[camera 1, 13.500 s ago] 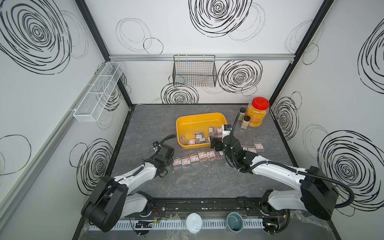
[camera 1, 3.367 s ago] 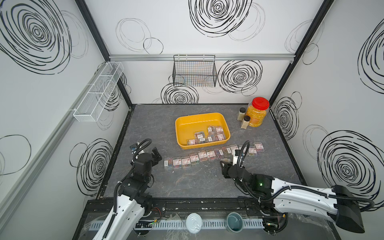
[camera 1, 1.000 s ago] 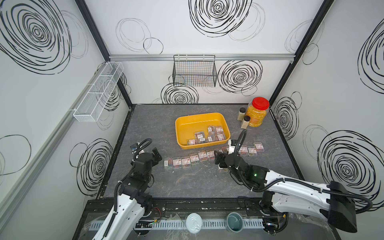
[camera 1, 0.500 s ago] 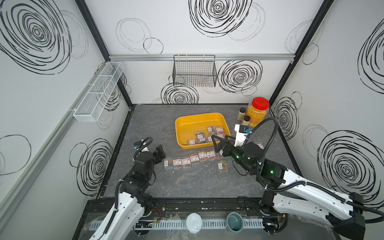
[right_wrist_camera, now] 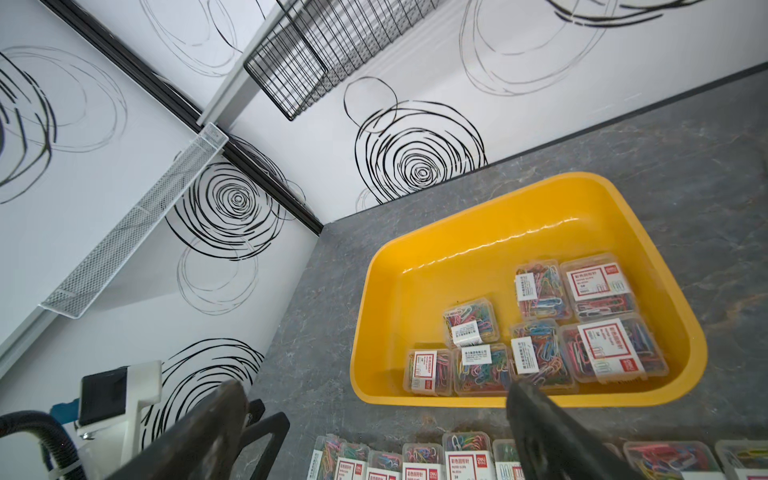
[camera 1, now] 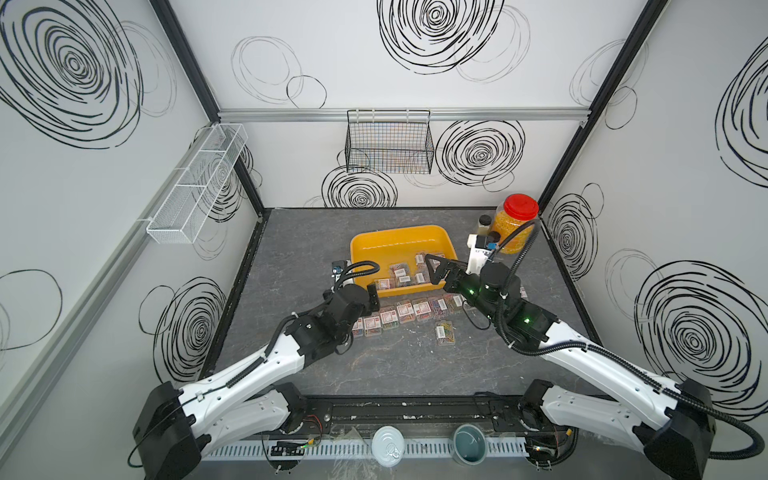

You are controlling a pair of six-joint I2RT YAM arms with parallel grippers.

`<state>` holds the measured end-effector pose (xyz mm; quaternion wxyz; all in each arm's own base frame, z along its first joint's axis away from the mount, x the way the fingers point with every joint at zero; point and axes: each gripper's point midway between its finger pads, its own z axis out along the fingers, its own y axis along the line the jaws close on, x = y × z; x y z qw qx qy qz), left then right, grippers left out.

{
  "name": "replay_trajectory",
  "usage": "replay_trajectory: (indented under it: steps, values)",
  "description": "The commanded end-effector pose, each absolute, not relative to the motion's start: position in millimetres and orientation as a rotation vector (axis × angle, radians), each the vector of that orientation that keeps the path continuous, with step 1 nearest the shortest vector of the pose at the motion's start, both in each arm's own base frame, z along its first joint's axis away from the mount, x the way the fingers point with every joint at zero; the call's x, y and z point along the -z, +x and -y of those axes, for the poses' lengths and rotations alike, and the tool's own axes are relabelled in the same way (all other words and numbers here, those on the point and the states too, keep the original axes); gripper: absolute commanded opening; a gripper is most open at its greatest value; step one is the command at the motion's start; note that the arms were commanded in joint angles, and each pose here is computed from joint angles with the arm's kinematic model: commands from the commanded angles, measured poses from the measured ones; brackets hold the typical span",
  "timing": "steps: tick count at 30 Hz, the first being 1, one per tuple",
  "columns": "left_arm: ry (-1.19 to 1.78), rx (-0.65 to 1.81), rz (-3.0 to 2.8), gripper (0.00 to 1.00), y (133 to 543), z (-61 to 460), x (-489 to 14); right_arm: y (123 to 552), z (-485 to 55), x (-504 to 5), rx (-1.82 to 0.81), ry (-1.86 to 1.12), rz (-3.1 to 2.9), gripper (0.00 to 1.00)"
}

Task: Take the paper clips out of the storage box
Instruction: Pick up the boxed paper clips from the storage box.

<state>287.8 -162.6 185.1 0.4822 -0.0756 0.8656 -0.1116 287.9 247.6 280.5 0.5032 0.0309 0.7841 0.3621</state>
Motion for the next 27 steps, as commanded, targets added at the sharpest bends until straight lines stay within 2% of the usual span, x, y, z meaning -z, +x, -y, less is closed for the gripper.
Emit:
replay_trajectory:
  steps: [1, 8, 27]
  values:
    - [-0.219, 0.265, -2.113, 0.92, 293.8, 168.3, -188.2, 288.2, -257.4, -305.5, -0.967, 0.096, -1.819, 1.00]
    - [-0.189, 0.283, -2.168, 0.92, 300.0, 186.1, -173.2, 291.3, -250.7, -299.0, -0.934, 0.135, -1.803, 1.00]
    - [-0.177, 0.137, -2.329, 0.90, 330.5, 205.0, -124.4, 308.1, -250.0, -294.7, -0.914, 0.131, -1.821, 1.00]
